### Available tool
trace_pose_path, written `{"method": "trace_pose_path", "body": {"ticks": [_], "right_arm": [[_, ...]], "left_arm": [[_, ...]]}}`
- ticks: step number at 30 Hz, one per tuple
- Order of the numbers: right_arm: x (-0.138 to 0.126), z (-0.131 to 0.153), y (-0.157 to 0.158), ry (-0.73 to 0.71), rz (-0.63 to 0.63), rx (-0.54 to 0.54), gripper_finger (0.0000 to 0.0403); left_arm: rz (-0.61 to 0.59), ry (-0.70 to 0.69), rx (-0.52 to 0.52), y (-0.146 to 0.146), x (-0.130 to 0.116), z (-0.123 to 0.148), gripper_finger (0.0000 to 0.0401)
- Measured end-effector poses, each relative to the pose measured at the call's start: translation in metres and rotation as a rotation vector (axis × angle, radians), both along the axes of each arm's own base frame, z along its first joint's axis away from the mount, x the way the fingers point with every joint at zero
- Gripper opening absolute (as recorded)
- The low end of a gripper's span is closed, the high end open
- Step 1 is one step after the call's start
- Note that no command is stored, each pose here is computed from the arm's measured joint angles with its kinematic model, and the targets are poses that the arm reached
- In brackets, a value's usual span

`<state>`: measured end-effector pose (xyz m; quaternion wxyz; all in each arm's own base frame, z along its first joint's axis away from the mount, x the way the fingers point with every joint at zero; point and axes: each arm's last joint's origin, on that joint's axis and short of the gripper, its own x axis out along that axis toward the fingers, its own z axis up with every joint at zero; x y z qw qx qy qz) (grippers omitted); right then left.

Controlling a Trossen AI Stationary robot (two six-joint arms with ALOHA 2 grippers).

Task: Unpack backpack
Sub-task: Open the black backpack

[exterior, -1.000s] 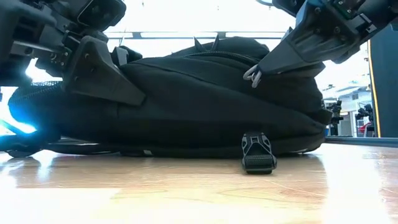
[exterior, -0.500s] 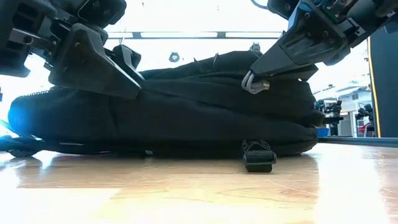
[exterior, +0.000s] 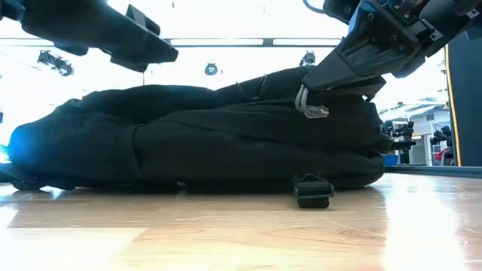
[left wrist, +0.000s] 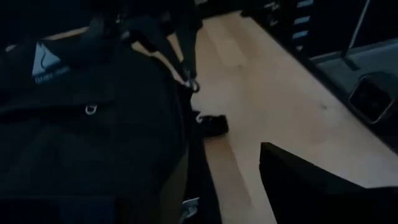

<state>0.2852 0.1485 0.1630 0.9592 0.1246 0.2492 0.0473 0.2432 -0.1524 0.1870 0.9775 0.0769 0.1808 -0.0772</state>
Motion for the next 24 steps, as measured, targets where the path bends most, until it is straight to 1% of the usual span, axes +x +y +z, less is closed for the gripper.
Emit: {"method": "trace_pose_path", "body": {"ticks": [7,12,15,17,23,24], "right_arm": [[0.001,0.0,-0.001,0.0,-0.004,0.002,0.0],[0.001,0.0,-0.002,0.0,-0.012,0.008,0.0],[0.001,0.001,-0.002,-0.003,-0.016,0.018,0.0],[0.001,0.001,-0.002,-0.003,-0.017,0.019,0.0],[0.002,0.001,-0.002,-0.005,-0.02,0.028,0.0],[0.002,0.001,-0.002,-0.005,-0.023,0.033,0.0001]], "left_arm": [[-0.01,-0.011,0.01,-0.001,-0.001,0.002,0.017],[-0.011,-0.03,0.003,-0.002,0.0,0.005,0.0188],[-0.011,-0.054,0.002,-0.004,0.003,0.012,0.0197],[-0.022,-0.069,0.032,-0.006,0.005,0.016,0.0199],[-0.041,-0.127,0.059,-0.011,0.012,0.034,0.0199],[-0.047,-0.133,0.076,-0.012,0.013,0.036,0.0199]]}}
